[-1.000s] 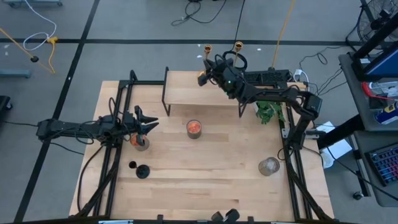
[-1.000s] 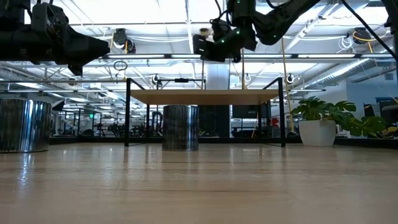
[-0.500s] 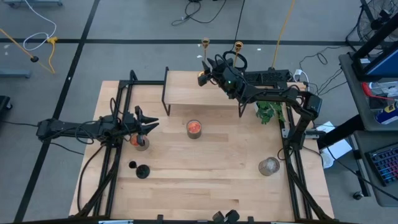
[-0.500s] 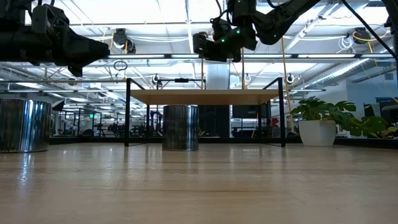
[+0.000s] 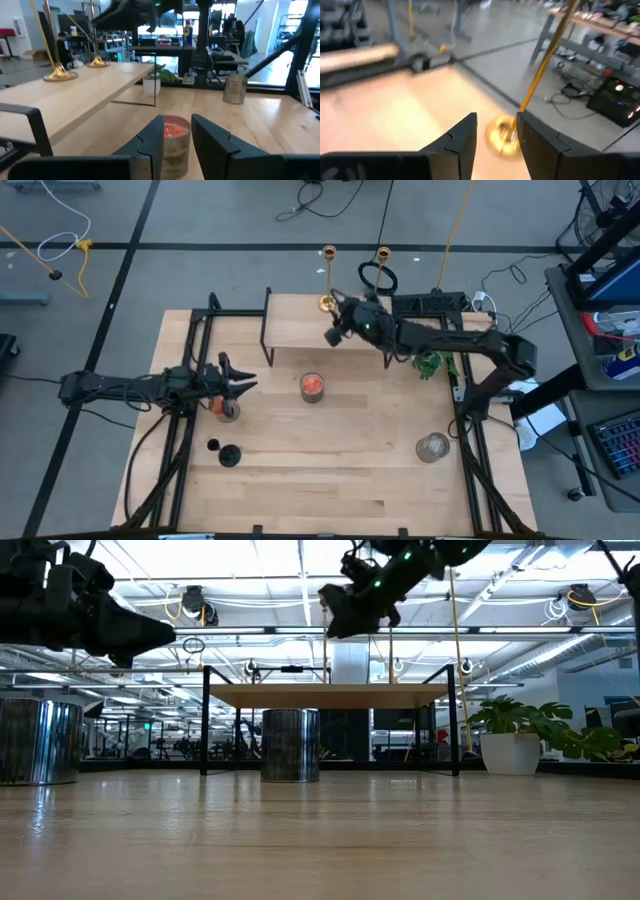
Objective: Pick & Place candle stick holders
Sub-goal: Put the black candle holder on the shelf
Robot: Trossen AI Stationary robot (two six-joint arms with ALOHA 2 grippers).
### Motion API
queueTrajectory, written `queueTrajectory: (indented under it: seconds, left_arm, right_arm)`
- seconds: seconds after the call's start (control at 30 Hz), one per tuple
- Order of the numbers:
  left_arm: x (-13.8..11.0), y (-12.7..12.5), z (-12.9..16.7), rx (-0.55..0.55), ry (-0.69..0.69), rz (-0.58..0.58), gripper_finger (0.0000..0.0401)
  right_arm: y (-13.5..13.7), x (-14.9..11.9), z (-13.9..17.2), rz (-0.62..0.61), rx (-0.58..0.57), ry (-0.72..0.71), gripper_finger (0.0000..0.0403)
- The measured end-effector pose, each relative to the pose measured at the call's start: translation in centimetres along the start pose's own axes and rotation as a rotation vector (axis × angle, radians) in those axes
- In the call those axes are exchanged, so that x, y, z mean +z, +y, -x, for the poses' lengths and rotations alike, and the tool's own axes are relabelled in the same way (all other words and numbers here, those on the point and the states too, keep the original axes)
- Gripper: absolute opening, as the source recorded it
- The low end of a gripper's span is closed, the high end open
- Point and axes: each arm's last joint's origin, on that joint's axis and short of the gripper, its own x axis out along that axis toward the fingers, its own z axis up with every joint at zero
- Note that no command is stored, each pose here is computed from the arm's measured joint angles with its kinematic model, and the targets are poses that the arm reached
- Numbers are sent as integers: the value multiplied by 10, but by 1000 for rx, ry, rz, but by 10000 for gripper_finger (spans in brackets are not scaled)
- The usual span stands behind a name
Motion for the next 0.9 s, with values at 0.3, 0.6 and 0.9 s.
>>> queueTrajectory:
  seconds: [0.3,0.6,0.9]
  left_arm:
    - [23,0,1,-3,127,-71,104]
    - [72,-2,15,-42,539,27,104]
    - [52,-35,-2,-434,727,-108,104]
  right_arm:
    - [39,-21,83,44,229,-6,121]
    - [52,-68,134,-68,459,-197,116]
    - [55,-86,143,-102,729,-328,116]
